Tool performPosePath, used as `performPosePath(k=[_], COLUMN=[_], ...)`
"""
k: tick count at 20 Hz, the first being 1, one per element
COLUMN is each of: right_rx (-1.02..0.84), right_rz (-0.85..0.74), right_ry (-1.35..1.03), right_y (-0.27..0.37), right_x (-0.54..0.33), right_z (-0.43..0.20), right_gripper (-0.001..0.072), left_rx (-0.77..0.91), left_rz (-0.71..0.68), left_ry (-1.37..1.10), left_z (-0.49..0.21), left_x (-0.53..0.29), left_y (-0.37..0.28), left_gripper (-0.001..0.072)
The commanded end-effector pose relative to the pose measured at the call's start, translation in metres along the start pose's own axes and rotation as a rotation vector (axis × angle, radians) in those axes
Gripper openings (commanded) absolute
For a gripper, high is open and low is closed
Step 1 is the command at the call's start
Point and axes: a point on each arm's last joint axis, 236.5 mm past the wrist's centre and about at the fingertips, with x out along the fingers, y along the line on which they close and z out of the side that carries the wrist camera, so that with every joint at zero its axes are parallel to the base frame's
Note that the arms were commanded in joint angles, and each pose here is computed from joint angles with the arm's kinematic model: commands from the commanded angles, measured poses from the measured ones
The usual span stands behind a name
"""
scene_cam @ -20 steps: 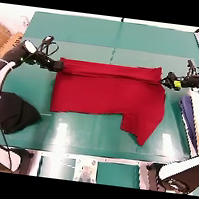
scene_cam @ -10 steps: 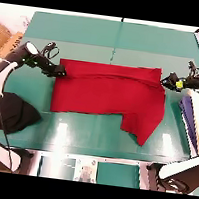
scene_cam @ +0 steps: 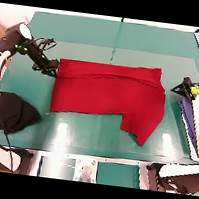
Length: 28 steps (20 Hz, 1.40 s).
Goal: Fold the shirts.
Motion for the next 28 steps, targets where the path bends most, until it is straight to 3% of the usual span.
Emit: performPosePath(k=[1, 5, 8, 9, 10, 11, 14, 15, 21, 22, 23, 24, 28], right_rx=[0.048, 0.141, 0.231, 0.235, 0.246, 0.276, 0.359, 0.374, 0.455, 0.461, 0.465, 0.466, 0.475], right_rz=[-0.115, -0.262, -0.275, -0.279, -0.280, -0.279, -0.264, -0.244, -0.149, -0.148, -0.148, -0.147, -0.150], right_ry=[0.036, -0.045, -0.152, -0.165, -0.171, -0.168, -0.122, -0.119, -0.137, -0.127, -0.118, -0.112, -0.110], right_y=[-0.017, -0.049, -0.059, -0.060, -0.062, -0.065, -0.074, -0.072, -0.067, -0.068, -0.068, -0.069, -0.071], right_x=[-0.018, -0.059, -0.070, -0.066, -0.061, -0.054, -0.030, -0.023, 0.015, 0.018, 0.020, 0.022, 0.026], right_z=[-0.051, -0.096, -0.119, -0.126, -0.132, -0.139, -0.160, -0.163, -0.172, -0.176, -0.179, -0.182, -0.185], right_gripper=[0.0013, 0.0013, 0.0014, 0.0014, 0.0014, 0.0015, 0.0042, 0.0080, 0.0094, 0.0152, 0.0269, 0.0292, 0.0293], left_rx=[-0.031, -0.125, -0.235, -0.255, -0.284, -0.333, -0.445, -0.455, -0.501, -0.496, -0.499, -0.500, -0.530], left_rz=[0.038, 0.093, 0.018, -0.021, -0.060, -0.099, -0.229, -0.242, -0.243, -0.248, -0.249, -0.249, -0.278], left_ry=[0.008, -0.139, -0.272, -0.293, -0.293, -0.272, -0.262, -0.283, -0.514, -0.563, -0.595, -0.609, -0.583], left_z=[-0.033, -0.099, -0.138, -0.148, -0.157, -0.165, -0.173, -0.171, -0.136, -0.127, -0.121, -0.118, -0.122], left_x=[-0.018, -0.011, 0.008, 0.016, 0.028, 0.040, 0.069, 0.077, 0.091, 0.086, 0.082, 0.080, 0.082], left_y=[-0.001, 0.010, 0.001, -0.004, -0.009, -0.012, -0.027, -0.029, -0.036, -0.036, -0.035, -0.034, -0.039], left_gripper=[0.0019, 0.0018, 0.0021, 0.0102, 0.0434, 0.0550, 0.0547, 0.0546, 0.0545, 0.0544, 0.0531, 0.0450, 0.0453])
